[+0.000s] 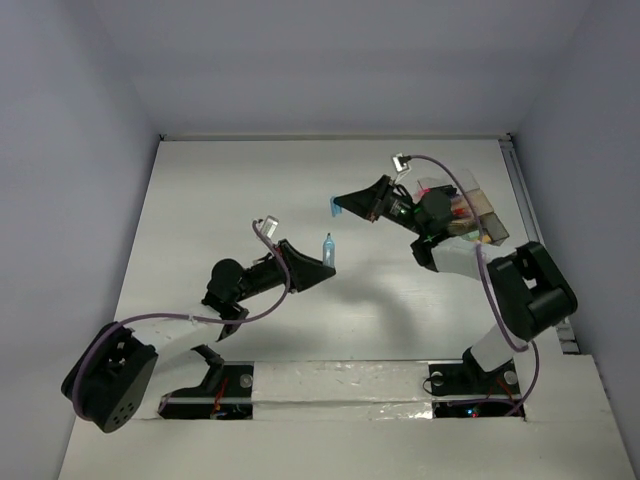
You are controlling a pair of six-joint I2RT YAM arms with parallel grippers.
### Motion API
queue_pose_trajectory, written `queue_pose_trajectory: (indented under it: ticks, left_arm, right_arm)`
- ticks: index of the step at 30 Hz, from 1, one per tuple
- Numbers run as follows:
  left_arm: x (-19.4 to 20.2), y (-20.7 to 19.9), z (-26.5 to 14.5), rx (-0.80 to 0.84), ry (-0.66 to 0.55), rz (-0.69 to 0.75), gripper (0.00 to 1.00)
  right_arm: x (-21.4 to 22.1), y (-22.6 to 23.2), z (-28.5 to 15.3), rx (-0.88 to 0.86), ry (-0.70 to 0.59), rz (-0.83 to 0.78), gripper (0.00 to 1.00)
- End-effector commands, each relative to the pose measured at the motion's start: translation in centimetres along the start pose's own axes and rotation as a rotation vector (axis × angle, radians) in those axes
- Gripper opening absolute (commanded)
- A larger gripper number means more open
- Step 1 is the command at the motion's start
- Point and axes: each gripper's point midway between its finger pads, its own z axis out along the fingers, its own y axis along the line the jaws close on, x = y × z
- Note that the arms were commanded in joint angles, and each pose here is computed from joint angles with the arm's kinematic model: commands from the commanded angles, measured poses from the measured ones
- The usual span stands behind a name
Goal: Sort the stationery into containers
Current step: Close the pen cap on the pen.
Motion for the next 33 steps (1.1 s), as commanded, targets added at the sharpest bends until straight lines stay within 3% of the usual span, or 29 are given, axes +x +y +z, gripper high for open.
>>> queue_pose_trajectory:
  ticks: [1, 6, 11, 26, 33]
  left_arm:
    - [-2.2, -7.7, -1.0, 0.323, -0.064, 0.009, 0.00]
    - [-2.7, -10.6, -2.1, 0.449, -0.075, -0.030, 0.00]
    - [-3.0, -10.8, -2.1, 0.450, -0.088, -0.011, 0.00]
    - [-5.3, -12.1, -1.8, 0.405, -0.177, 0.216, 0.00]
    - [-5.7, -12.8, -1.7, 0.445, -0.183, 0.223, 0.00]
  right_arm:
    - [-1.1, 10.8, -0.4, -0.466, -0.049, -0.052, 0.08]
    - [-0.4, 14.6, -0.1, -0.595, -0.031, -0.076, 0.08]
    - [0.1, 18.6, -1.2, -0.683, -0.024, -0.123, 0.08]
    - [0.6, 20.5, -2.6, -0.716, -0.033, -0.152, 0.08]
    - [1.5, 22.7, -2.9, -0.779, -0.012, -0.181, 0.08]
